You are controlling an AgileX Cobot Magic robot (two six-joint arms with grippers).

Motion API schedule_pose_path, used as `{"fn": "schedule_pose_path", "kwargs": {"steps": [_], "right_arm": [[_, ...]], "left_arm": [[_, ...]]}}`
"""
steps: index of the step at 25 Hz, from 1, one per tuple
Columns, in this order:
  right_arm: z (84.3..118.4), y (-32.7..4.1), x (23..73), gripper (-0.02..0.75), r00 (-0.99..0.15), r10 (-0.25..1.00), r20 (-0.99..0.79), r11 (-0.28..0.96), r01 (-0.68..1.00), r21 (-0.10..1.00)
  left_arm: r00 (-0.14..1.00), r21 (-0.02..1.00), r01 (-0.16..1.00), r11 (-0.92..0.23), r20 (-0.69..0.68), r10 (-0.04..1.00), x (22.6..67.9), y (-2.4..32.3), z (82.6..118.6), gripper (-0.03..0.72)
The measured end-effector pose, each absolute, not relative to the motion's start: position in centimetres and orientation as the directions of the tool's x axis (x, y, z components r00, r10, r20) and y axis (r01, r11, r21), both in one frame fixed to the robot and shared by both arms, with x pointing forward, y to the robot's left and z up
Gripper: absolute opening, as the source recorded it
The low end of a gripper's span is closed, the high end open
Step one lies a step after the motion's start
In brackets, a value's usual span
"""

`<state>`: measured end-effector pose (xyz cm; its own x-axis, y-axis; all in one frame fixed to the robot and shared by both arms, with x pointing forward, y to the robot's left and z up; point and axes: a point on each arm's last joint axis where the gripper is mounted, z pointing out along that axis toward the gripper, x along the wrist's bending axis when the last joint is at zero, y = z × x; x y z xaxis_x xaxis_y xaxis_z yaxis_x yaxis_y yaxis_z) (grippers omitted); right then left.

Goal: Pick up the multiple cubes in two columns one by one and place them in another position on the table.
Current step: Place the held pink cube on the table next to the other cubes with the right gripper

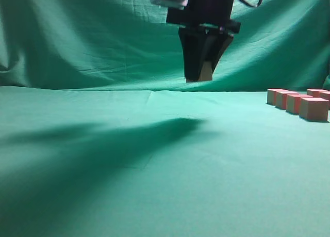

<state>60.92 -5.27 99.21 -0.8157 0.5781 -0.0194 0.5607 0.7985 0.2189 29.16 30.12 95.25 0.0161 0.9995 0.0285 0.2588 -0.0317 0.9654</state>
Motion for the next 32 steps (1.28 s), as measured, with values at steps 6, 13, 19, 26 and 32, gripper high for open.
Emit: {"fn": "schedule_pose_path", "kwargs": {"steps": [6,13,19,26,32], "right_arm": [[97.2,-5.0,61.3,0.26,-0.825,0.565,-0.003,0.811,0.555,0.184],[96.0,-4.8,61.6,0.26,-0.811,0.585,0.009,0.798,0.578,0.167],[95.2,-4.7,61.8,0.26,-0.784,0.62,0.016,0.772,0.614,0.164],[94.9,-4.7,61.9,0.26,-0.749,0.663,0.025,0.736,0.657,0.164],[94.5,-4.8,62.1,0.26,-0.745,0.668,0.0,0.736,0.66,0.154]], "left_arm": [[0.016,0.965,0.259,-0.032,0.029,0.999,29.2,30.1,95.3,0.0],[0.016,0.965,0.259,-0.032,0.029,0.999,29.2,30.1,95.3,0.0],[0.016,0.965,0.259,-0.032,0.029,0.999,29.2,30.1,95.3,0.0],[0.016,0.965,0.259,-0.032,0.029,0.999,29.2,30.1,95.3,0.0],[0.016,0.965,0.259,-0.032,0.029,0.999,29.2,30.1,95.3,0.0]]}}
